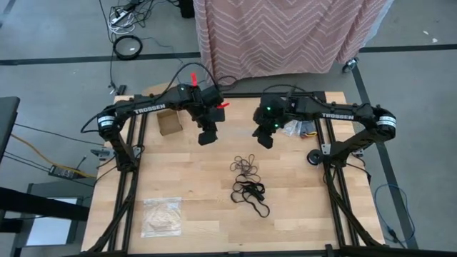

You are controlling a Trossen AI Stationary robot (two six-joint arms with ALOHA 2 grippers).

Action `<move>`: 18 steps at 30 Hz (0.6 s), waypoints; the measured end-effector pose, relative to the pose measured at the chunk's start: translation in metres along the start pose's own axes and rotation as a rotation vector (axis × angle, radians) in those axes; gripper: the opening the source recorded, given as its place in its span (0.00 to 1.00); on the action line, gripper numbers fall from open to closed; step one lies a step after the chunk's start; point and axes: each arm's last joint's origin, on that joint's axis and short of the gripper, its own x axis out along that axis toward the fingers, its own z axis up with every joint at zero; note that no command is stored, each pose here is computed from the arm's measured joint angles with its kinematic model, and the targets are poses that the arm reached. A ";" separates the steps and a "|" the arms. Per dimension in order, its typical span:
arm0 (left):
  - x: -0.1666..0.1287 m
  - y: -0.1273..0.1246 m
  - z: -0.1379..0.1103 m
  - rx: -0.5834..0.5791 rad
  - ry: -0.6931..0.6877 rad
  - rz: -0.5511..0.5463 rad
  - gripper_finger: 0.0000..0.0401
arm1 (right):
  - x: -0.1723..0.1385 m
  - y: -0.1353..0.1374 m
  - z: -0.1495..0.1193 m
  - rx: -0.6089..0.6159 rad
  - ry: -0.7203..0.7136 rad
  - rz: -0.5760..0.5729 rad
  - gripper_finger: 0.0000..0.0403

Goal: Sort rubber bands
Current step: Put the black rubber band into the transparent zip bag

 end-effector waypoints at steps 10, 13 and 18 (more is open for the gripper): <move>0.070 -0.023 -0.009 0.077 -0.176 -0.052 0.39 | 0.007 -0.011 -0.058 0.178 0.009 -0.135 0.00; 0.090 -0.029 -0.015 0.096 -0.267 -0.014 0.37 | 0.005 -0.012 -0.068 0.212 -0.006 -0.132 0.00; 0.118 -0.034 -0.028 0.142 -0.422 0.049 0.36 | -0.002 -0.010 -0.072 0.250 -0.043 -0.121 0.00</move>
